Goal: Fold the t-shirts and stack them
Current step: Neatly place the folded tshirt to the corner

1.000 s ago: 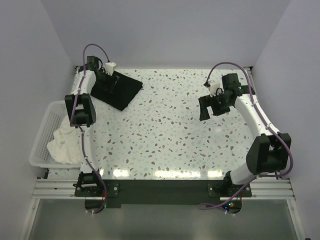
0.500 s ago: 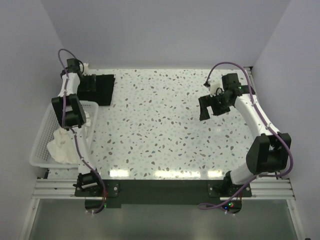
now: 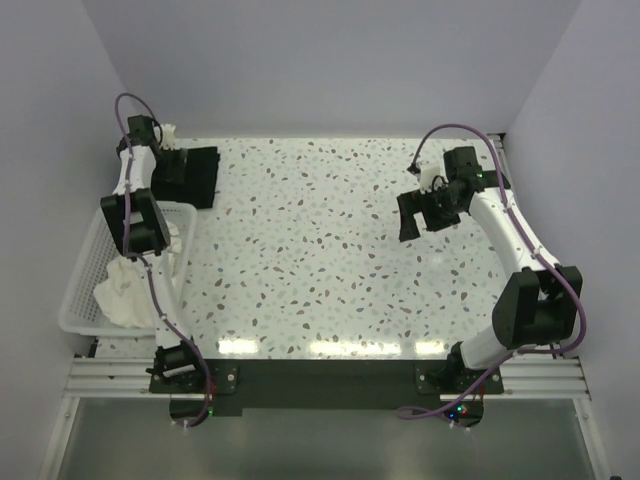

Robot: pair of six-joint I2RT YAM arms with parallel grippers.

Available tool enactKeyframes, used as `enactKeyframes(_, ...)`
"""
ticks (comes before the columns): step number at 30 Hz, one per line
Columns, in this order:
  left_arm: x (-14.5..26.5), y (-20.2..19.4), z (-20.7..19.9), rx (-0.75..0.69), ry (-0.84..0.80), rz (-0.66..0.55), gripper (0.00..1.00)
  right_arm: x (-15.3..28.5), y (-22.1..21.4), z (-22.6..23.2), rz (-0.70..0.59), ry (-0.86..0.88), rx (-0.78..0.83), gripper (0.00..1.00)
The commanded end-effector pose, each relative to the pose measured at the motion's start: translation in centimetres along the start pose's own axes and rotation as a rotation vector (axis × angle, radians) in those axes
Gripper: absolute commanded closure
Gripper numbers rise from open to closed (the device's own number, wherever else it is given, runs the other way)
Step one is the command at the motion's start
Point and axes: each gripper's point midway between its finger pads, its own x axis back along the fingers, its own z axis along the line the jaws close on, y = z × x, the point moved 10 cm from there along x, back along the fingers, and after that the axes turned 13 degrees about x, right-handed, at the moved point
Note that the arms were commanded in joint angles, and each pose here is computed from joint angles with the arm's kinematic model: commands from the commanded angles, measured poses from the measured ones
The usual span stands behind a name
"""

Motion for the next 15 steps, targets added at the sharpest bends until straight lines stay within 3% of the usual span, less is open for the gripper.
enactKeyframes(1, -2.0, -1.0, 1.6, -0.057, 0.053, 0.026, 0.02, 0.8, 1.0, -0.3, -0.033, -0.008, 0.011, 0.01)
enactKeyframes(5, 1.7, 2.1, 0.9, -0.07, -0.01, -0.111, 0.0, 1.1, 1.4, -0.3, -0.053, -0.007, 0.014, 0.01)
enactKeyframes(10, 9.4, 6.7, -1.3, -0.177, -0.059, -0.326, 0.0, 1.2, 2.0, -0.3, -0.078, 0.002, 0.025, 0.01)
enactKeyframes(15, 17.3, 9.1, -6.9, -0.302, -0.112, -0.484, 0.0, 1.8, 2.5, -0.2, -0.116, 0.002, 0.044, 0.01)
